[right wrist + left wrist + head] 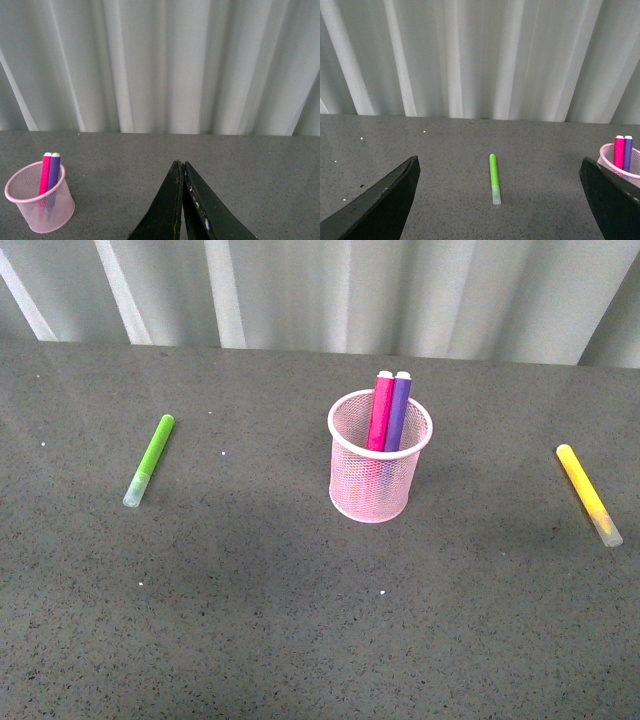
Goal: Insert purple and pink pens into pink cup
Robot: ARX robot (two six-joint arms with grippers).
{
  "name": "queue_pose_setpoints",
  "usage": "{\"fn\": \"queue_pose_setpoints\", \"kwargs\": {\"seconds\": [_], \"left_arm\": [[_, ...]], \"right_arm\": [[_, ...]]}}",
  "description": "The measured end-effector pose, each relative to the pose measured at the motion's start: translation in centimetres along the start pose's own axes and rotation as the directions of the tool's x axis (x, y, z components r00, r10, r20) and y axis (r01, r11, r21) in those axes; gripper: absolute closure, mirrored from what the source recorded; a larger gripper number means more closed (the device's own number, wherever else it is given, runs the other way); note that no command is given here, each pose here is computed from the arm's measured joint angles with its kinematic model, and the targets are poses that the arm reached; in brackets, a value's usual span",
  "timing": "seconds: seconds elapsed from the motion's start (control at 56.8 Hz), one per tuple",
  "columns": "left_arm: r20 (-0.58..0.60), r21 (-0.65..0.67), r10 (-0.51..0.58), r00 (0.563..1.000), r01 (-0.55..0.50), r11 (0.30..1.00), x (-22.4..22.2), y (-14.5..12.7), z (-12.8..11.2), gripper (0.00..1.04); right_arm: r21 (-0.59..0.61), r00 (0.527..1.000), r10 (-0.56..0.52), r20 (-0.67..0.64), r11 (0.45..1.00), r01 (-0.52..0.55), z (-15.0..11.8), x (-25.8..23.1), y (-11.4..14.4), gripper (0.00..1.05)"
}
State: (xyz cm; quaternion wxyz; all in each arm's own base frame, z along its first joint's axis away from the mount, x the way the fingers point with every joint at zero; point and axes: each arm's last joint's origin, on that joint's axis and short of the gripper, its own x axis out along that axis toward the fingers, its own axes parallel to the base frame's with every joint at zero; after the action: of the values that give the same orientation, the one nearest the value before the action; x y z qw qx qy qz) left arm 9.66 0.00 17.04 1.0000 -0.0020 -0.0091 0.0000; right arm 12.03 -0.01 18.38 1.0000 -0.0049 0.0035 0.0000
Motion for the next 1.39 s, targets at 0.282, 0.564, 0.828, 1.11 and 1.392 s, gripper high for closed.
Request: {"fn": "queue_pose_setpoints", "kwargs": {"seconds": [0.282, 0.564, 0.828, 1.11, 1.392], "left_arm": [[0.000, 0.000, 0.000, 1.000, 0.000, 1.000, 0.0, 0.0, 0.0, 0.07], [0.000, 0.000, 0.000, 1.000, 0.000, 1.000, 0.0, 0.0, 0.0, 0.07], [0.000, 0.000, 0.000, 1.000, 0.000, 1.000, 0.0, 0.0, 0.0, 0.07], [0.002, 0.000, 0.000, 1.000, 0.000, 1.000, 0.0, 0.0, 0.0, 0.07], [0.002, 0.000, 0.000, 1.000, 0.000, 1.000, 0.0, 0.0, 0.0, 0.07]], "right_arm": [[0.002, 1.000, 0.000, 0.009, 1.000, 0.000, -0.5, -0.6, 0.0, 1.01], [0.006, 1.000, -0.001, 0.029, 1.000, 0.000, -1.1, -1.1, 0.0, 1.01], [0.007, 1.000, -0.001, 0.024, 1.000, 0.001, -1.4, -2.3, 0.0, 1.01], [0.007, 1.000, -0.001, 0.022, 1.000, 0.001, -1.4, -2.3, 0.0, 1.01], [0.007, 1.000, -0.001, 0.023, 1.000, 0.000, -1.4, -2.3, 0.0, 0.59]]}}
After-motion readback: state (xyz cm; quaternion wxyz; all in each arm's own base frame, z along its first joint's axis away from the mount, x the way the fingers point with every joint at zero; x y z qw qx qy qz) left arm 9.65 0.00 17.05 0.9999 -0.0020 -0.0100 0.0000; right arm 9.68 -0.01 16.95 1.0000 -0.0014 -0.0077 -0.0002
